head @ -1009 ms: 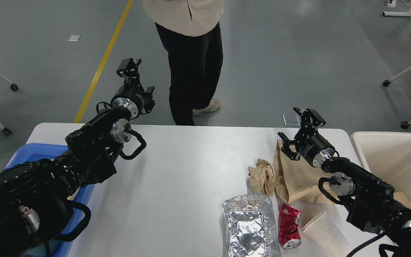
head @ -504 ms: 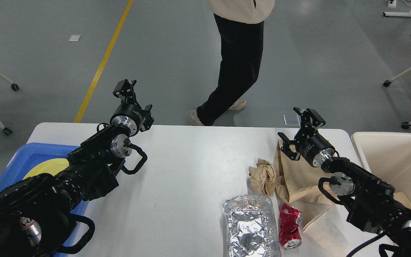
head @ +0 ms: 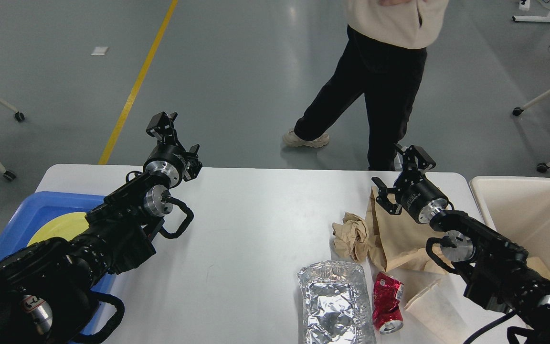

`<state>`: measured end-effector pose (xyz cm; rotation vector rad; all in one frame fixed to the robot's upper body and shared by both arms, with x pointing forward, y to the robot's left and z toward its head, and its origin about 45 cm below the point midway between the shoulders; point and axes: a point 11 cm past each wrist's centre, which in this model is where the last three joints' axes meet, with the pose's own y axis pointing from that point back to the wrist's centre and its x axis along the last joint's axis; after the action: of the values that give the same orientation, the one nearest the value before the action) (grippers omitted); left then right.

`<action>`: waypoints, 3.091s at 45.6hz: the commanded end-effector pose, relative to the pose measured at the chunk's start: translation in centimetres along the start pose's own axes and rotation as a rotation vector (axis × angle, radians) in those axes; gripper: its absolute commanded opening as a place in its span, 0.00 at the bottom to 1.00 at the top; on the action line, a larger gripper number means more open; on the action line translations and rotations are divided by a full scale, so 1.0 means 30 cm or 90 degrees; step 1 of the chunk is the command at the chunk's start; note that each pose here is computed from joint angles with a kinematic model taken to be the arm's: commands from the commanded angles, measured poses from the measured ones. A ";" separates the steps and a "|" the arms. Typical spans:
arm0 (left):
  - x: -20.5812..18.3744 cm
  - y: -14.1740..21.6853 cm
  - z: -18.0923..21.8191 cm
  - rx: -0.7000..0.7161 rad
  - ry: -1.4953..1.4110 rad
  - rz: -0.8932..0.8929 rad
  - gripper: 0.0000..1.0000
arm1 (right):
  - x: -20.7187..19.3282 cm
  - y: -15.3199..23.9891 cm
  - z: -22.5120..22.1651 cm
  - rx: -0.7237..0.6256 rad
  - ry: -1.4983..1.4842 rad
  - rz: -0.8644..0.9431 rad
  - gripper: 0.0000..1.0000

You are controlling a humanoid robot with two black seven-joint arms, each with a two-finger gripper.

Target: Tidy desktop

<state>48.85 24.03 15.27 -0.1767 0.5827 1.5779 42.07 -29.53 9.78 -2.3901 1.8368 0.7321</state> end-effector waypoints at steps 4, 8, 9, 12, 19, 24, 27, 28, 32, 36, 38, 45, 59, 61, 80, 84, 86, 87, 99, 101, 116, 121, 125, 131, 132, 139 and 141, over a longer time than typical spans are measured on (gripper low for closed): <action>0.057 0.004 0.032 -0.017 -0.010 0.014 0.96 | 0.000 0.000 0.000 0.000 0.000 0.000 1.00; 0.088 0.005 0.055 -0.023 -0.016 0.023 0.96 | 0.000 0.000 0.000 0.000 0.000 0.000 1.00; 0.093 0.005 0.058 -0.023 -0.019 0.024 0.96 | 0.000 0.000 0.000 0.000 0.000 0.000 1.00; 0.094 0.007 0.052 -0.020 -0.023 0.020 0.96 | 0.000 0.000 0.000 0.000 0.000 0.000 1.00; 0.093 0.011 0.038 -0.015 -0.024 0.012 0.96 | 0.000 0.000 0.000 0.000 0.000 0.000 1.00; 0.093 0.011 0.039 -0.015 -0.023 0.007 0.96 | 0.000 0.000 0.000 0.000 0.000 0.000 1.00; 0.098 0.015 0.035 -0.015 -0.018 -0.002 0.96 | 0.000 0.000 0.000 0.000 0.000 0.000 1.00; 0.101 0.016 0.033 -0.015 -0.017 -0.005 0.96 | 0.000 0.000 0.000 0.000 0.000 0.000 1.00; 0.123 0.024 0.045 -0.030 -0.013 -0.014 0.96 | 0.000 0.000 0.000 0.000 0.000 0.000 1.00; 0.137 0.026 0.079 -0.064 -0.014 -0.018 0.96 | 0.000 0.000 0.000 0.000 0.000 0.000 1.00; 0.140 0.027 0.089 -0.079 -0.014 -0.017 0.96 | 0.000 0.000 0.000 0.000 0.000 0.000 1.00; 0.141 0.028 0.093 -0.085 -0.014 -0.017 0.96 | 0.000 0.000 0.000 0.000 0.000 0.000 1.00; 0.134 0.027 0.089 -0.084 -0.013 -0.021 0.96 | 0.000 0.000 0.000 0.000 0.000 0.000 1.00; 0.136 0.027 0.090 -0.085 -0.012 -0.019 0.96 | 0.000 0.000 0.000 0.000 0.000 0.000 1.00; 0.136 0.027 0.089 -0.084 -0.012 -0.019 0.96 | 0.000 0.000 0.000 0.000 0.000 0.000 1.00; 0.137 0.027 0.091 -0.085 -0.012 -0.019 0.96 | 0.000 0.000 0.000 0.000 0.000 0.000 1.00; 0.138 0.027 0.092 -0.086 -0.012 -0.019 0.96 | 0.000 0.000 0.000 0.000 0.000 0.000 1.00; 0.138 0.027 0.091 -0.085 -0.013 -0.018 0.96 | 0.000 0.000 0.000 0.000 0.000 0.000 1.00; 0.139 0.027 0.092 -0.086 -0.012 -0.018 0.96 | 0.000 0.000 0.000 0.000 0.000 0.000 1.00; 0.138 0.027 0.091 -0.085 -0.013 -0.019 0.96 | 0.000 0.000 0.000 0.000 0.000 0.000 1.00; 0.136 0.027 0.091 -0.085 -0.012 -0.020 0.96 | 0.000 0.000 0.000 0.000 0.000 0.000 1.00; 0.138 0.027 0.091 -0.084 -0.013 -0.019 0.96 | 0.000 0.000 0.000 0.000 0.000 0.000 1.00; 0.138 0.027 0.092 -0.086 -0.012 -0.019 0.96 | 0.000 0.000 0.000 0.000 0.000 0.000 1.00; 0.135 0.027 0.089 -0.084 -0.011 -0.019 0.96 | 0.000 0.000 0.000 0.000 0.000 0.000 1.00; 0.138 0.027 0.091 -0.085 -0.013 -0.018 0.96 | 0.000 0.000 0.000 0.000 0.000 0.000 1.00; 0.136 0.027 0.089 -0.084 -0.012 -0.019 0.96 | -0.002 -0.001 0.001 0.000 0.000 0.000 1.00; 0.136 0.027 0.091 -0.085 -0.012 -0.020 0.96 | -0.002 -0.001 0.002 -0.001 0.000 0.000 1.00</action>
<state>48.24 28.92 15.94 -0.2683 0.4584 1.5885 42.07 -29.47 9.77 -2.3903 1.8356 0.7329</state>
